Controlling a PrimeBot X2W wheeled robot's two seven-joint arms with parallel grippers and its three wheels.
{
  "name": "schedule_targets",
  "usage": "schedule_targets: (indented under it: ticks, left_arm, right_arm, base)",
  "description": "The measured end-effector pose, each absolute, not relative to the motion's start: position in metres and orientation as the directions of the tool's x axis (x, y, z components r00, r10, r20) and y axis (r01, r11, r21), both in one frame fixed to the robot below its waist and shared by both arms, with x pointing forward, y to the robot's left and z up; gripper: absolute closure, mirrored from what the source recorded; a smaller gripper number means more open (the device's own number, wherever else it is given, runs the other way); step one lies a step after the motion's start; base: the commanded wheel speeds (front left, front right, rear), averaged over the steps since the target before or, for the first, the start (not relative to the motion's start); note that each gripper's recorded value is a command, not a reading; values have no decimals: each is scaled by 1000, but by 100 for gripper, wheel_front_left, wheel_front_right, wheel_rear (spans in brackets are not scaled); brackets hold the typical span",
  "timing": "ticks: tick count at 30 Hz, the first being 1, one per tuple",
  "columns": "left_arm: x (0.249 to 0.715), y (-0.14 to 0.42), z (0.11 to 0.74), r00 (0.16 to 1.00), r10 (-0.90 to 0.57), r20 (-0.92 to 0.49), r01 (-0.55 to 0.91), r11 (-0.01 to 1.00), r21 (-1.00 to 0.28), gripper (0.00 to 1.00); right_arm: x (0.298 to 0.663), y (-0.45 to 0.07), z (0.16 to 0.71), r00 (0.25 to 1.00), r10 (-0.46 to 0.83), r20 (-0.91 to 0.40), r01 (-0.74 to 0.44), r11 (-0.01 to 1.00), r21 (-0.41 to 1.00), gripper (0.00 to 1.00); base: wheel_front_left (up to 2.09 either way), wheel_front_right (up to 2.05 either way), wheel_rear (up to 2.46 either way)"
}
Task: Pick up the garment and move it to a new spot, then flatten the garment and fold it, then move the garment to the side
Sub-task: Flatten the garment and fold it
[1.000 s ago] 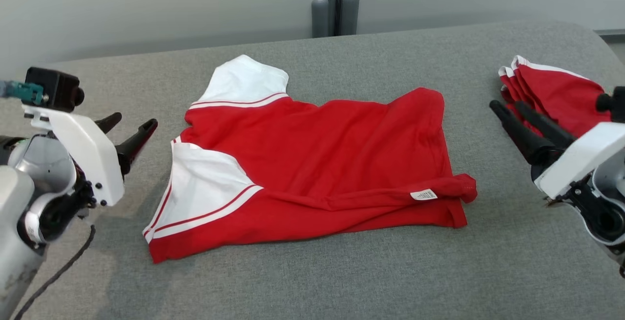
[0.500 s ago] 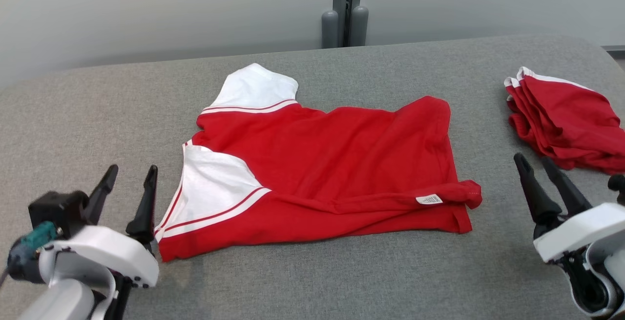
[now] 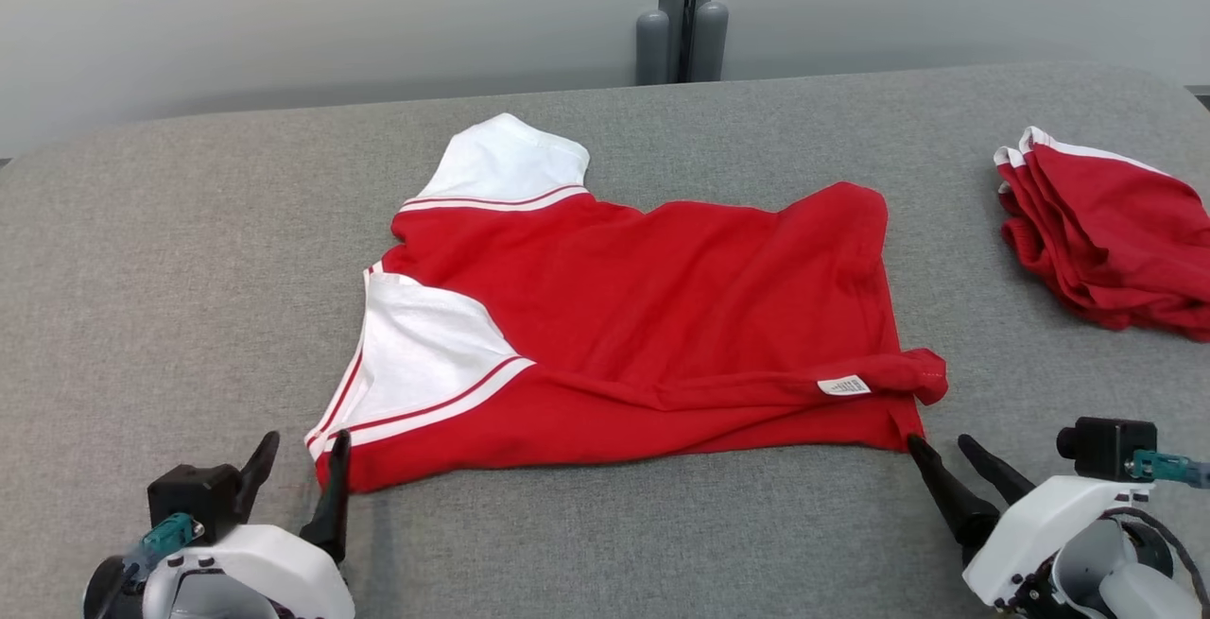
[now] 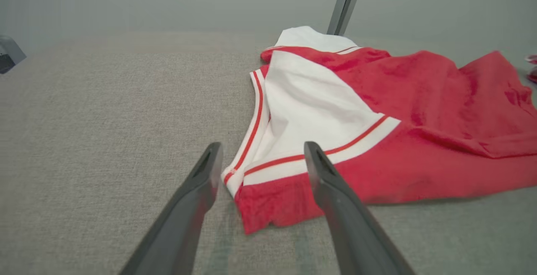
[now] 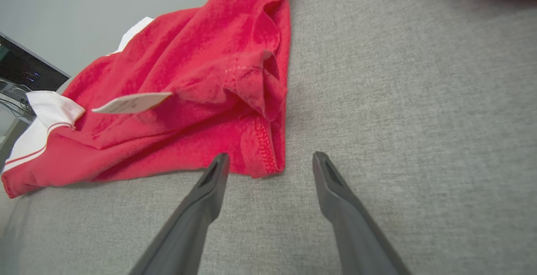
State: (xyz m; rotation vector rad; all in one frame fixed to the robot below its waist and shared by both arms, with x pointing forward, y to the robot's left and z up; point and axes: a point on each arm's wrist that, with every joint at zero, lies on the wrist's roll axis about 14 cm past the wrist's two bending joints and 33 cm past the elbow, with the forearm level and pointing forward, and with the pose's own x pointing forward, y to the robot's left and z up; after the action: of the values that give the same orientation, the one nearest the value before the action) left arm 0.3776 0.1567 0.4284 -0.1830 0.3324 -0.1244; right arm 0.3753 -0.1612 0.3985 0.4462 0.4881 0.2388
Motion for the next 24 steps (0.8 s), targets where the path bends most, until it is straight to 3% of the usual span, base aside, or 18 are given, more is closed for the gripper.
schedule_targets:
  ticks: [8,18,19,20,21,22,24]
  left_arm:
    - [372,156,389,851,-202,-485,142,977,-158,0]
    - [378,161,356,784,-190,-591,121,981,-154,0]
    - [379,161,356,784,-187,-592,113,981,-161,0]
    - [380,161,356,785,-188,-591,105,979,-172,0]
    - [381,161,356,786,-189,-588,101,978,-180,6]
    - [381,160,356,784,-193,-590,97,977,-190,23]
    - [380,158,357,781,-206,-590,99,973,-209,90]
  right_arm:
    - [378,-150,382,815,341,-468,-114,887,447,0]
    - [383,-142,377,793,357,-494,-118,885,451,0]
    - [382,-141,377,792,359,-494,-118,884,452,9]
    - [382,-140,377,790,361,-496,-119,883,453,29]
    - [381,-140,377,787,363,-499,-120,883,454,54]
    - [380,-140,377,786,364,-500,-120,883,454,69]
    - [378,-137,376,779,372,-506,-124,881,457,100]
  base:
    - [0,0,0]
    - [0,0,0]
    - [0,0,0]
    - [0,0,0]
    - [0,0,0]
    - [0,0,0]
    - [0,0,0]
